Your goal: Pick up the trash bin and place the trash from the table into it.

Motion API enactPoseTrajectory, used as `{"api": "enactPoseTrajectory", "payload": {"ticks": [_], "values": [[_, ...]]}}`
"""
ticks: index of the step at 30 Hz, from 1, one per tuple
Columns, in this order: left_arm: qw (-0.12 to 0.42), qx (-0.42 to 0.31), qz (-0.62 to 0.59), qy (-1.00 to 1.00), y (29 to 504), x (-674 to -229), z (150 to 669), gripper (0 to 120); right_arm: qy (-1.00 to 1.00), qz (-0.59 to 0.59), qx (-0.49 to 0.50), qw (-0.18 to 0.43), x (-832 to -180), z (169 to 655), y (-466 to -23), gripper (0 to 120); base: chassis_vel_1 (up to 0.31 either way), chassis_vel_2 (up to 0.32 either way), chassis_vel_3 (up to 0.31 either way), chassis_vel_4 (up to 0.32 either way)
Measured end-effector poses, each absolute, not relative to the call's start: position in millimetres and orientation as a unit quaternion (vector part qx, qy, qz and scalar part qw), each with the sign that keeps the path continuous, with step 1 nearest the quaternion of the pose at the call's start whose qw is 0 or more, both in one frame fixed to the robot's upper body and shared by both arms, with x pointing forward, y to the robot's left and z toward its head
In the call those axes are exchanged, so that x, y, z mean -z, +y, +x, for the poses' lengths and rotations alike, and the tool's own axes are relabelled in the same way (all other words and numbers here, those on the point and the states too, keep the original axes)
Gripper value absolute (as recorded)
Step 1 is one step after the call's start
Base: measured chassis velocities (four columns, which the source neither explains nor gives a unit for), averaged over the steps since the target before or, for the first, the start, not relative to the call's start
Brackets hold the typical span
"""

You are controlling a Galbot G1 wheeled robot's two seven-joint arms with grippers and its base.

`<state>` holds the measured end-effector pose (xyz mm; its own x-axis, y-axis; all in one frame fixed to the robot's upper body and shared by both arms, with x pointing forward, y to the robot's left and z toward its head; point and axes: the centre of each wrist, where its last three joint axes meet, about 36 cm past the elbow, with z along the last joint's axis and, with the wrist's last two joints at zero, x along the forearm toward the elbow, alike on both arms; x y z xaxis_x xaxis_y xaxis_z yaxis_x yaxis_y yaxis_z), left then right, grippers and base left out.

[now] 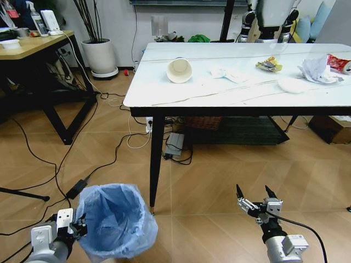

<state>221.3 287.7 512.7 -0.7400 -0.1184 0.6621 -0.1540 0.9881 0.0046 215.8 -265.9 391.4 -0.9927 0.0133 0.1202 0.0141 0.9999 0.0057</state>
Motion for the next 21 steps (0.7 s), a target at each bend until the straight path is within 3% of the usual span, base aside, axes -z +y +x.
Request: {"api": "enactPoseTrajectory", "payload": {"ticks": [13,21], "values": [[0.404,-0.051,0.136,-0.903,284,-514,205,0,-0.998,-0.005,0.001,0.059,-392,213,-266,100,0.0,0.0,0.0,0.0],[0.384,-0.035,0.08,-0.919,288,-516,209,0,-0.998,0.001,-0.007,0.056,-395,215,-263,100,0.0,0.0,0.0,0.0]]}}
